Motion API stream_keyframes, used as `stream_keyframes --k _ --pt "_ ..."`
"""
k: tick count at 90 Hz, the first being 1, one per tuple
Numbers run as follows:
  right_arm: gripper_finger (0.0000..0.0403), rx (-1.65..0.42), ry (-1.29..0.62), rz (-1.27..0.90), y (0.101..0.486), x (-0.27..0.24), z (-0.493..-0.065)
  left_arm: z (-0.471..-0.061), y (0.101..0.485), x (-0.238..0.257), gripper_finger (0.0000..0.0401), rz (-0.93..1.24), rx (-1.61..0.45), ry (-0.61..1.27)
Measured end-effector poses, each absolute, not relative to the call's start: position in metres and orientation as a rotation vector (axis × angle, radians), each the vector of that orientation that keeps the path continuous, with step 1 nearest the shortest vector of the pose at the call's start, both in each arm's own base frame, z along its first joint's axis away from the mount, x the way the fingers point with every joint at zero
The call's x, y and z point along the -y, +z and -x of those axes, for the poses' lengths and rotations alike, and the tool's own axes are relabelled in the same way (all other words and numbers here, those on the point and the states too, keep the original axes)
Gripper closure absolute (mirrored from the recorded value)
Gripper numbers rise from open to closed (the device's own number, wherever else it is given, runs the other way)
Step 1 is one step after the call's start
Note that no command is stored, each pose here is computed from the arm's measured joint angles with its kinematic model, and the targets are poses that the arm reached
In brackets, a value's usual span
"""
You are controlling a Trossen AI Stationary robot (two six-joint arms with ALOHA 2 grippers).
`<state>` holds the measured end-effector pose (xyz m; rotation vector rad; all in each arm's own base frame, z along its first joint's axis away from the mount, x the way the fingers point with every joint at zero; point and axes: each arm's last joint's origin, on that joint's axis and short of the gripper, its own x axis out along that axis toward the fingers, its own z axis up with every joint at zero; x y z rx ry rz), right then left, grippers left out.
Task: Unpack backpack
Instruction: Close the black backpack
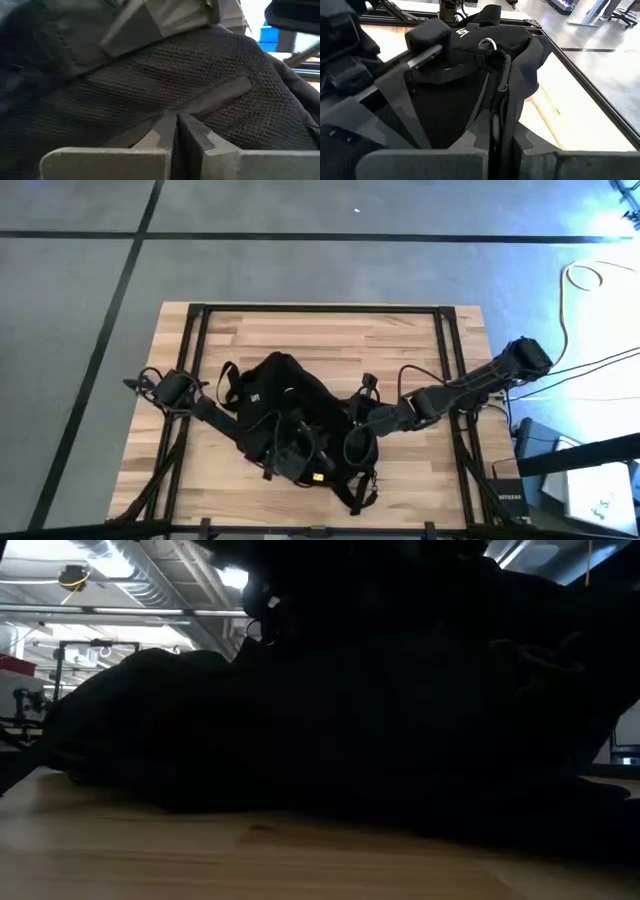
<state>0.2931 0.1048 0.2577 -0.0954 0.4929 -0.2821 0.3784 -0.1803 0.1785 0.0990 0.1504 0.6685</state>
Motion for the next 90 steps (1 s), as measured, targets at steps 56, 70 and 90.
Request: stream_keyframes --k 56,70,90 --pt "0.0403 -0.494 -0.282 0.096 0.258 -0.105 -0.293 -0.368 0.164 0.181 0.0401 -0.088 -0.212 0.740" --pt "0.0403 -0.494 -0.282 0.095 0.258 -0.105 -0.293 -0.368 0.164 0.181 0.0401 -0.084 -0.210 0.737" --pt "0.0403 -0.494 -0.280 0.097 0.258 -0.105 -0.293 -0.379 0.165 0.175 0.0401 0.066 -0.239 0.552"
